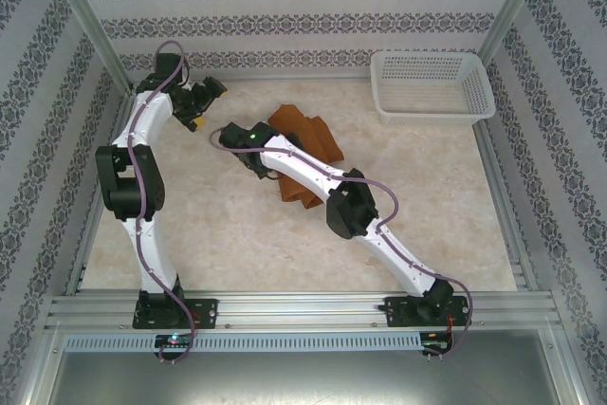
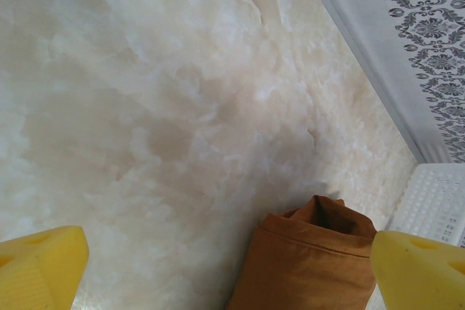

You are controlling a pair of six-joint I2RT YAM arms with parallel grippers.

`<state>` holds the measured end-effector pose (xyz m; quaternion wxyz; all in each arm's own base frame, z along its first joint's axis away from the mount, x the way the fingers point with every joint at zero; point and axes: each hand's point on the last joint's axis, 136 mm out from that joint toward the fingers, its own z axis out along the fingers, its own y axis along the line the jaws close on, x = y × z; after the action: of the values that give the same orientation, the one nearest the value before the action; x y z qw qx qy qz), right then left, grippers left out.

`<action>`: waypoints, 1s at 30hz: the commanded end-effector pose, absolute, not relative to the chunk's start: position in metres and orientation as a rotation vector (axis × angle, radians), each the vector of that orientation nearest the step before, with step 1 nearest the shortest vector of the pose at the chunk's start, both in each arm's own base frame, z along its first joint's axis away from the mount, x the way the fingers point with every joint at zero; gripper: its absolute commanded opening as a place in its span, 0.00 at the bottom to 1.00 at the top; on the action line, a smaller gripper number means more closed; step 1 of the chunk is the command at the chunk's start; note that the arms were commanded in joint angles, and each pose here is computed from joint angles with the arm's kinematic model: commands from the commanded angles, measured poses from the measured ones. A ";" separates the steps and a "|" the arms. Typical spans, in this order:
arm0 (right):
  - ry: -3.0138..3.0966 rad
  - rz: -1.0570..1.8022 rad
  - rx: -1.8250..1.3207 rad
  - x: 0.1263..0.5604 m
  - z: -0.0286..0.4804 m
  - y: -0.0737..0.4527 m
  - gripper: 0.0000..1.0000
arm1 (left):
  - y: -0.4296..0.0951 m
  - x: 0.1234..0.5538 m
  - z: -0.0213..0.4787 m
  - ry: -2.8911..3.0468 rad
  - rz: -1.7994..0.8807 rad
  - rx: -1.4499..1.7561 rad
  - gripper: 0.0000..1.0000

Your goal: Roll up the long pants

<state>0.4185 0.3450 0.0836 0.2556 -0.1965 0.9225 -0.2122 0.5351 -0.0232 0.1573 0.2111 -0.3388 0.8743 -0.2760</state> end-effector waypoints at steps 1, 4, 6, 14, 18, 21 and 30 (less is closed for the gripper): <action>2.428 -0.655 -0.554 0.434 0.083 0.342 0.97 | -0.026 0.532 0.156 2.452 -0.762 -0.903 1.00; 2.429 -0.712 -0.591 0.439 0.068 0.335 0.98 | -0.026 0.533 0.151 2.461 -0.765 -0.909 1.00; 2.441 -0.756 -0.608 0.441 0.058 0.328 0.98 | -0.026 0.534 0.149 2.462 -0.763 -0.911 1.00; 2.446 -1.020 -0.622 0.451 0.045 0.274 0.98 | -0.025 0.538 0.141 2.471 -0.760 -0.919 1.00; 2.474 -1.092 -0.570 0.456 0.047 0.242 0.97 | -0.026 0.538 0.140 2.474 -0.765 -0.921 1.00; 2.563 -1.088 -0.498 0.455 0.039 0.216 0.87 | -0.026 0.538 0.141 2.477 -0.764 -0.917 1.00; 2.848 -0.838 -0.374 0.443 0.024 0.187 0.00 | -0.021 0.536 0.147 2.473 -0.752 -0.914 1.00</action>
<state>0.4648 0.1855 0.0426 0.1393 -0.1293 0.9215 -0.3388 0.5364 -0.0227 0.1399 0.1982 -0.3359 0.8805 -0.2696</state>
